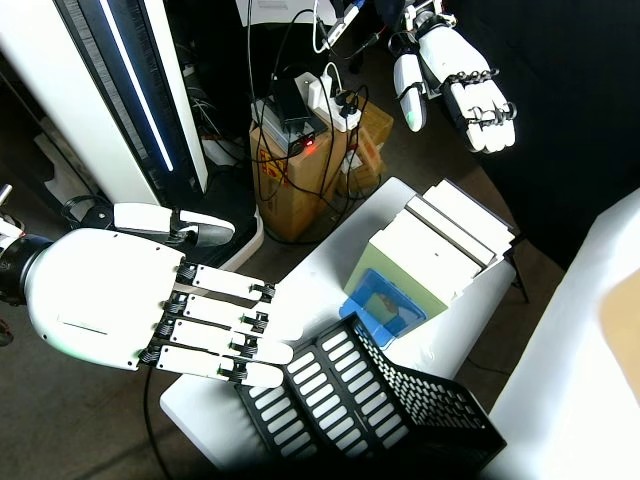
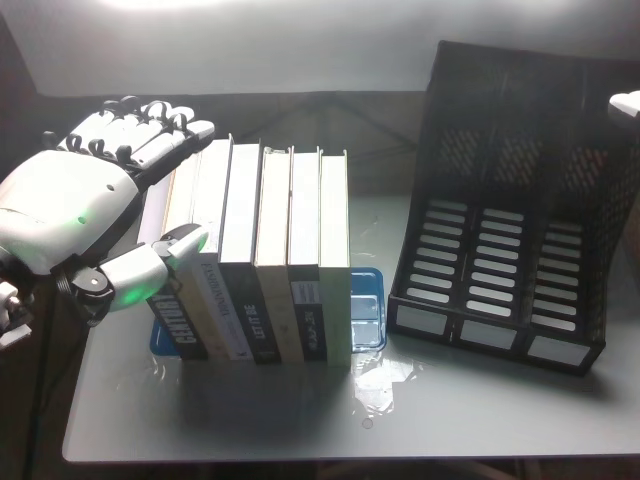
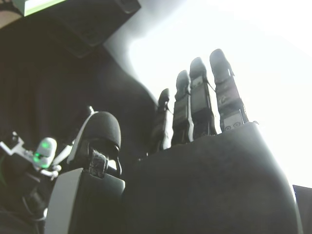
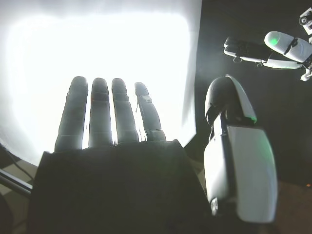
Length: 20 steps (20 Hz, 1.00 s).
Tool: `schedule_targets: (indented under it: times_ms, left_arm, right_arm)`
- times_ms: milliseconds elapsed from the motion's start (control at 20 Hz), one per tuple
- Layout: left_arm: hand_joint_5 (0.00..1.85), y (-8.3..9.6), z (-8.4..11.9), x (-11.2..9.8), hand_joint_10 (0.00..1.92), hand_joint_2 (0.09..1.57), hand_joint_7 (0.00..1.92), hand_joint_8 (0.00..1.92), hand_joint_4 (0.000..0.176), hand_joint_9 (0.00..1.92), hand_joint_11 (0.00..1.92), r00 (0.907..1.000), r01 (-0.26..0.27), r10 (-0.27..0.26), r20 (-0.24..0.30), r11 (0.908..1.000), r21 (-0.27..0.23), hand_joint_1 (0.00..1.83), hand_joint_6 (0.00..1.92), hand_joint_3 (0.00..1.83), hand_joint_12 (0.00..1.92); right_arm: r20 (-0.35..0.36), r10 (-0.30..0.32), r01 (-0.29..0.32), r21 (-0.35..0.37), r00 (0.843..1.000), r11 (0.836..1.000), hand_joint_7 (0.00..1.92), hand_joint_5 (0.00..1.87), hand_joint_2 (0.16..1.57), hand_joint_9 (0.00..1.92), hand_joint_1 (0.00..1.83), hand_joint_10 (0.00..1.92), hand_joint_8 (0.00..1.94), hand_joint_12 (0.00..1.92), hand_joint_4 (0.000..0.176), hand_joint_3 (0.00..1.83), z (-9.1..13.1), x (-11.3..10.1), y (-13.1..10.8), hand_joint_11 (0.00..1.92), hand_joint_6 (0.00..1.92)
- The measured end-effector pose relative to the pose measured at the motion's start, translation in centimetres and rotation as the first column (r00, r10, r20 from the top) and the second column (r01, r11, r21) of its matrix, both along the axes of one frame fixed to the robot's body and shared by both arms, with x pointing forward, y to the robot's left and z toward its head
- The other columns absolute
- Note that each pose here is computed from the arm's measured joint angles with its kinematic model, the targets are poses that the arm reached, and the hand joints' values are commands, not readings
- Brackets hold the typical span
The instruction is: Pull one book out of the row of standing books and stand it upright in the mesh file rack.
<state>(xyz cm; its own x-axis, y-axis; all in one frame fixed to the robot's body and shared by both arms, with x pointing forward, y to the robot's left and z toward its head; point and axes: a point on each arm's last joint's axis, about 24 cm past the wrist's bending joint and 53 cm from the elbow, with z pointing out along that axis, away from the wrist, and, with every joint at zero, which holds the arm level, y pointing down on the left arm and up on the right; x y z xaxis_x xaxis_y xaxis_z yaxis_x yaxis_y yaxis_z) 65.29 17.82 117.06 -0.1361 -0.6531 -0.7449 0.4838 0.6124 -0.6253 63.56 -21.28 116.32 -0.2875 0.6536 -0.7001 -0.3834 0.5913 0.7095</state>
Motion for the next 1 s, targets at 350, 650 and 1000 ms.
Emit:
schedule_targets:
  times_ms: [350,650,1000]
  left_arm:
    - [0.22,-2.2,-0.5,1.0,0.00,1.27,0.00,0.00,0.050,0.00,0.00,0.9999,0.005,-0.007,0.010,0.9849,0.173,0.21,0.01,0.00,0.06]
    - [0.24,-4.1,-3.5,2.0,0.00,1.16,0.00,0.00,0.080,0.00,0.00,0.9987,0.016,0.001,-0.052,0.9463,0.323,0.00,0.01,0.00,0.00]
    - [0.39,-6.7,-6.1,2.8,0.00,1.09,0.00,0.00,0.072,0.00,0.00,0.9973,0.031,0.005,-0.074,0.8793,0.475,0.00,0.04,0.00,0.00]
  right_arm:
    - [-0.001,-0.005,0.005,0.003,1.000,1.000,0.00,0.00,1.39,0.00,0.54,0.00,0.00,0.00,0.000,0.00,0.0,0.1,-0.1,0.00,0.00]
    - [-0.017,-0.017,0.017,0.003,1.000,1.000,0.00,0.00,1.39,0.00,0.50,0.00,0.00,0.00,0.000,0.00,-0.4,0.1,-0.4,0.00,0.00]
    - [-0.028,-0.032,0.032,0.003,0.999,0.999,0.00,0.00,1.41,0.00,0.56,0.00,0.00,0.00,0.000,0.00,-0.8,0.2,-0.9,0.00,0.00]
